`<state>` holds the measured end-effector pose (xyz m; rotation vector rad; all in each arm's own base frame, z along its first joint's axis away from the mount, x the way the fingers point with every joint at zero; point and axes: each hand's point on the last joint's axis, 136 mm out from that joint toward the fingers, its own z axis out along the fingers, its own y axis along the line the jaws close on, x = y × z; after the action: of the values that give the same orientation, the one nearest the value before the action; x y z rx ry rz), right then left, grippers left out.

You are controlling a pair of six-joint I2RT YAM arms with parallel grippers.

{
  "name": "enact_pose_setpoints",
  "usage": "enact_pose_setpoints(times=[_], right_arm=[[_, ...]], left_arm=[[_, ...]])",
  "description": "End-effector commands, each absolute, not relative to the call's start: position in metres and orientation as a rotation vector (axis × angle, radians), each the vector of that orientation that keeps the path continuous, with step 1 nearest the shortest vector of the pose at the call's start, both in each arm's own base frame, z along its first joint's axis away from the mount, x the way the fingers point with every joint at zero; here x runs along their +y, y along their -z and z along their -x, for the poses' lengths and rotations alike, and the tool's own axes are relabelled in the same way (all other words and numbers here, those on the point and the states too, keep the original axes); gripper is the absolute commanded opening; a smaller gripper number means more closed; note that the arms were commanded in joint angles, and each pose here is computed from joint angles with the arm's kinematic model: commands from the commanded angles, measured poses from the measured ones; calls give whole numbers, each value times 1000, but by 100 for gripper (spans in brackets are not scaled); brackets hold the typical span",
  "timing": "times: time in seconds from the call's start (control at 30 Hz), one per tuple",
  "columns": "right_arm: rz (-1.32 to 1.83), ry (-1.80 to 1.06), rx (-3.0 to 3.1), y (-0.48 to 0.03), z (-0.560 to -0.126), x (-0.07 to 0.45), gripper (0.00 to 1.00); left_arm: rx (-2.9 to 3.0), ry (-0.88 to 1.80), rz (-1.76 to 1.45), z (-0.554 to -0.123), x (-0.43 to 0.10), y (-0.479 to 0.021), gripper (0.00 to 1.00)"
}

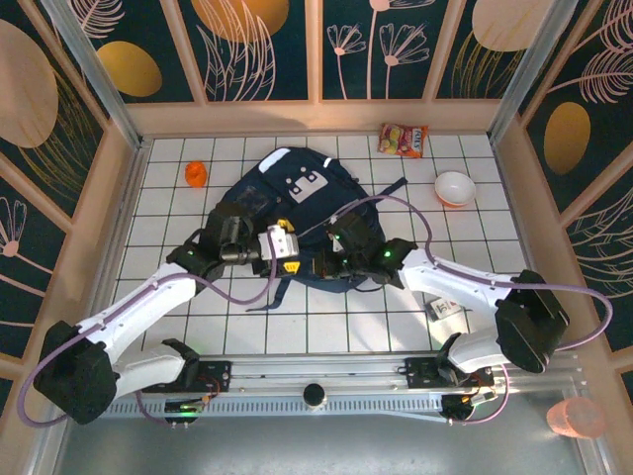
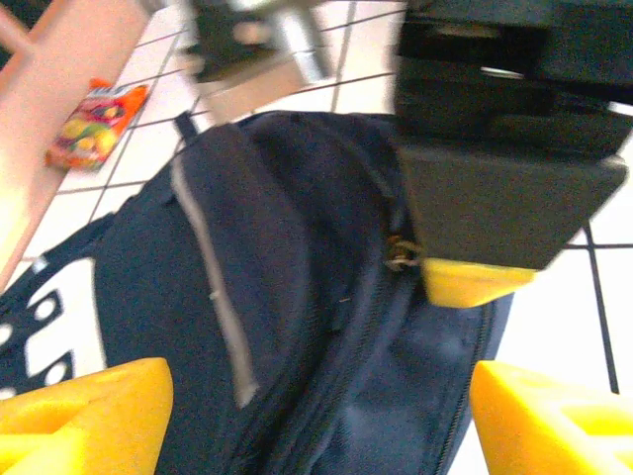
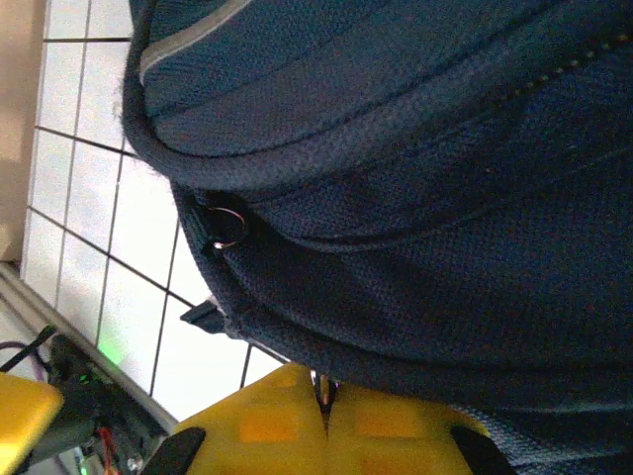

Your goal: Pack the student bag

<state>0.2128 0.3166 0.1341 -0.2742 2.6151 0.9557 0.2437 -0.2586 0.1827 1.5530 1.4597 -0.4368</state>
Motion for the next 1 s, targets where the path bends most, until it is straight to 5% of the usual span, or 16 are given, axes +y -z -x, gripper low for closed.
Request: enact_pose_setpoints(times=[0.0, 0.27, 0.4, 0.6, 0.97], right_arm=[[355, -1073, 2579, -155, -211, 326, 0], [361, -1104, 2593, -160, -214, 323, 0], [366, -1116, 2596, -162, -215, 322, 0], [327, -1022, 2647, -156, -219, 299, 0], [220, -822, 2710, -142, -238, 222, 0]], left_arm=[[1365, 389, -1674, -239, -265, -165, 79], [1335, 413, -1739, -243, -284, -155, 72], [1347, 413, -1720, -250, -291, -148, 53], [1433, 310, -1689, -264, -281, -133, 2], [1513, 214, -1658, -274, -245, -129, 0]])
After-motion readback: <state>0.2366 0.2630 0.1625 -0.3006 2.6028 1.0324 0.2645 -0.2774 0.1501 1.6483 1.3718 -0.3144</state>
